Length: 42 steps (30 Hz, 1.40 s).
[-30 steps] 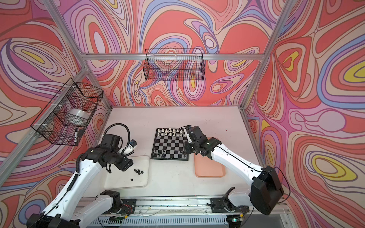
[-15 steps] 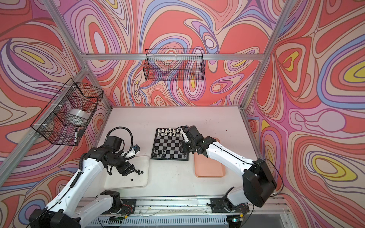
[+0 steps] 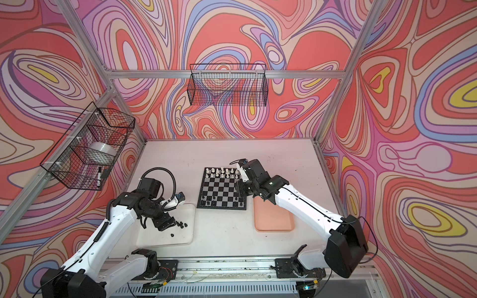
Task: Set up the chess pieces on the board
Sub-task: 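Withdraw the right gripper while the left gripper moves over the white tray, then lower the open left gripper toward a black pawn in the white tray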
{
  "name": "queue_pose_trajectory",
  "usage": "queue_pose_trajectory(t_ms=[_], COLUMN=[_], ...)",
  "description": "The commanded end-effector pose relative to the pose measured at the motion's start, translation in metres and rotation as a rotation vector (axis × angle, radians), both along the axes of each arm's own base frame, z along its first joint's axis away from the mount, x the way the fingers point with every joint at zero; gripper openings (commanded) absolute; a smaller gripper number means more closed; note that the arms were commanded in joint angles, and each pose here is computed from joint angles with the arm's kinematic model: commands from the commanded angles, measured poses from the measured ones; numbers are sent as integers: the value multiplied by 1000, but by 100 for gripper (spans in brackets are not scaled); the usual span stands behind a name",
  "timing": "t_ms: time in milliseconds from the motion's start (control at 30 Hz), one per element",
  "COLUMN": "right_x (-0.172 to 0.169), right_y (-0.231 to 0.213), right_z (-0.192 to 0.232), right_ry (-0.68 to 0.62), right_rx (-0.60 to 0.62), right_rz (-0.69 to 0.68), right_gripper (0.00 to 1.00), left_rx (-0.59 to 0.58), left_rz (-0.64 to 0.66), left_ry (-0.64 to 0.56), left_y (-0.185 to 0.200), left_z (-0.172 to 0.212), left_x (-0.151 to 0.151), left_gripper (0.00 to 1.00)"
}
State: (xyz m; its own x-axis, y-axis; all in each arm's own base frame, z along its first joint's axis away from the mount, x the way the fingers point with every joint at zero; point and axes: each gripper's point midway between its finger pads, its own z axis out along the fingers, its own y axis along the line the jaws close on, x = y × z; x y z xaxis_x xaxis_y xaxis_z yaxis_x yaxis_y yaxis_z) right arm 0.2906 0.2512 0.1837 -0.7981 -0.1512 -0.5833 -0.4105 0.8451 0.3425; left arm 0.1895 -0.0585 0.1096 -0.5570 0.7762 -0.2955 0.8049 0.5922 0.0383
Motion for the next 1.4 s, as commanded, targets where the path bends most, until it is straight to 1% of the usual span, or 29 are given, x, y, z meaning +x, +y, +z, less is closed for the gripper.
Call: queue_pose_trajectory(t_ms=[0,100,167,300,433,567,700,800,933,1000,1133,1367], right_x=[1,1,0,-13,-28,-28,-27,-26,-25,-25,-24,-22], right_y=[-2,0,2,14,18,14,13,13,12,12,12,13], right_z=[-10,-13,-7,13,18,15,13,12,13,12,9,5], right_ry=[9,20,14,20,71,71,69,71,67,67,72,76], right_rx=[-16,-15,7,82,92,79,86,84,80,76,66,58], right_rz=[-14,-14,-4,78,143,128,108,103,98,96,99,102], right_gripper=[17,17,18,18,18,18,18,18,18,18,18,18], left_rx=[-18,-18,-15,-10,1,23,43,59,48,44,42,61], left_rz=[-68,-92,-103,-139,-180,-218,-236,-235,-228,-225,-221,-229], left_ry=[18,8,-1,5,7,21,40,35,34,43,66,76], left_y=[-4,-5,-5,-8,-10,-13,-14,-12,-14,-15,-16,-12], left_z=[1,2,2,-1,-7,-19,-31,-37,-39,-42,-47,-55], left_x=[-7,-6,-4,-6,-9,-10,-9,-5,-2,-1,-2,-5], left_gripper=[76,71,70,66,62,58,49,48,47,44,40,37])
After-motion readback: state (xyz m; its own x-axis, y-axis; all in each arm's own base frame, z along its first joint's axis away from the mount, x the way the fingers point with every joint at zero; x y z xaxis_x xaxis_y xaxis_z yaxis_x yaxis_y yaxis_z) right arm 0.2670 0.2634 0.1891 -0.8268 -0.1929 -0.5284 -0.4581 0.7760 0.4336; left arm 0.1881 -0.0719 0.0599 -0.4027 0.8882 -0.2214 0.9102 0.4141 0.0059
